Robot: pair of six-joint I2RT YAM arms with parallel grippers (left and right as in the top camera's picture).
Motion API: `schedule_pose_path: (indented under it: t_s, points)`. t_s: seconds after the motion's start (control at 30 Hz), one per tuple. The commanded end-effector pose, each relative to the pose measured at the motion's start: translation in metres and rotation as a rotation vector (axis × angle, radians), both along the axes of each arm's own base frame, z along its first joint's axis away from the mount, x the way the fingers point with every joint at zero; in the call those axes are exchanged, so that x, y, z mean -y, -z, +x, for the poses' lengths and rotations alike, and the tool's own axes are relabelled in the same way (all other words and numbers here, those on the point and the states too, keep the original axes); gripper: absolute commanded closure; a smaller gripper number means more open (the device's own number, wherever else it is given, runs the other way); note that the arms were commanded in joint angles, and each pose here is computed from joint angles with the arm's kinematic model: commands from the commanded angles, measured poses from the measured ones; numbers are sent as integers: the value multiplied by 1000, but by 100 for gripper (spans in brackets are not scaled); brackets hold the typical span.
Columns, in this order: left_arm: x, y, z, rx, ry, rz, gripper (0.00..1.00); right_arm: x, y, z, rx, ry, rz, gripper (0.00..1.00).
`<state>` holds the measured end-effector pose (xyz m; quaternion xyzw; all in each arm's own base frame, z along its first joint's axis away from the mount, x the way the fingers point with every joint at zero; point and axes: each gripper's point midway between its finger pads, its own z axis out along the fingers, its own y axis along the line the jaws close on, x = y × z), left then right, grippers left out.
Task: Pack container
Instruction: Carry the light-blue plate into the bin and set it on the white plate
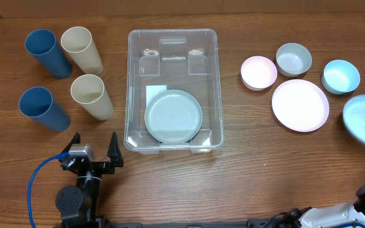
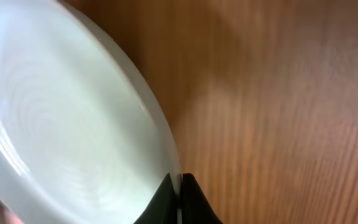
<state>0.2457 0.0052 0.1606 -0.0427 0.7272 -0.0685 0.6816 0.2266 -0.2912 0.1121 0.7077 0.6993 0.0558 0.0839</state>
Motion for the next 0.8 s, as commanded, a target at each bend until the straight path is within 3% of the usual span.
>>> schedule_pose_path:
  t_s: [0.0,0.17,0.47,0.77]
  points:
    - [-1,-1,0,7,-3,20,0,-3,-42,37,185,-96,-3,96]
    - [-1,-1,0,7,-3,20,0,-37,-77,72,285,-303,-2,96]
    - [-1,-1,0,7,-3,20,0,-184,-133,131,361,-809,-43,96]
    - [-1,-1,0,7,-3,20,0,-337,-172,148,453,-1155,-105,96]
